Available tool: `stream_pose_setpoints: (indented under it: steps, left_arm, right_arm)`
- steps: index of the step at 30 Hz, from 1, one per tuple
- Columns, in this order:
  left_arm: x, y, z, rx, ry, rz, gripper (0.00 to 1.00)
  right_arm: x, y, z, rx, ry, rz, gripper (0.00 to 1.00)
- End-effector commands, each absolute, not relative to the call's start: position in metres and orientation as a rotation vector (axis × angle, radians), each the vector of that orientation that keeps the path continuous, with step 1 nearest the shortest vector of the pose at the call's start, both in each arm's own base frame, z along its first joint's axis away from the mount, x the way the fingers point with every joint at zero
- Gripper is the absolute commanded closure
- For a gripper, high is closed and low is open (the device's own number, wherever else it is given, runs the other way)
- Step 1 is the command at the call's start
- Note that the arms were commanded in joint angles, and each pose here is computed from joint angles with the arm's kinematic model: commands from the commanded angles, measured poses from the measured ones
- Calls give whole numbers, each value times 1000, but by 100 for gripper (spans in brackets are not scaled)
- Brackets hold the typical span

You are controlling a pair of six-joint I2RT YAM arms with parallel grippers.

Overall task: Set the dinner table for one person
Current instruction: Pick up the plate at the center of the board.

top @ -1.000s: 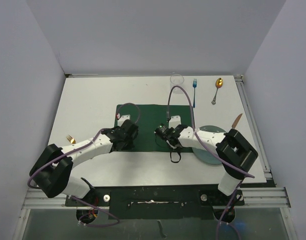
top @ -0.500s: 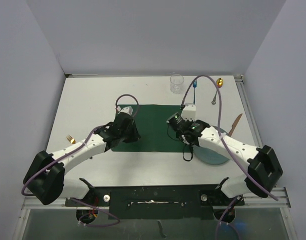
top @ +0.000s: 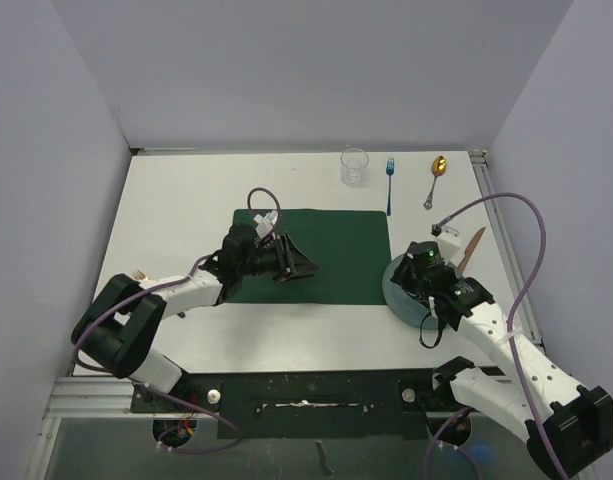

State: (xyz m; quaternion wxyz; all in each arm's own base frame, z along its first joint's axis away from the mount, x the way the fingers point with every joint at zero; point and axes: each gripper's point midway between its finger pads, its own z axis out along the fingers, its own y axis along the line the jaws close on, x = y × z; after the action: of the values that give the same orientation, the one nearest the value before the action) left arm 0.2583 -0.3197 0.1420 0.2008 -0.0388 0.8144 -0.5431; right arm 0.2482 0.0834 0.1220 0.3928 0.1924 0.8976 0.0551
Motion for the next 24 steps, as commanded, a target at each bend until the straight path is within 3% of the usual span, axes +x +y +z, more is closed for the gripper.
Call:
stream_pose_setpoints:
  steps: [1, 8, 24]
  left_arm:
    - [249, -335, 184, -12, 2096, -1811, 56]
    - [248, -340, 178, -20, 2071, -1914, 43]
    - [249, -345, 164, -87, 2034, -2060, 42]
  right_arm:
    - [251, 86, 130, 538, 2218, 277, 58]
    - [244, 80, 129, 625, 2157, 414, 45]
    - [227, 74, 128, 685, 2133, 449, 44]
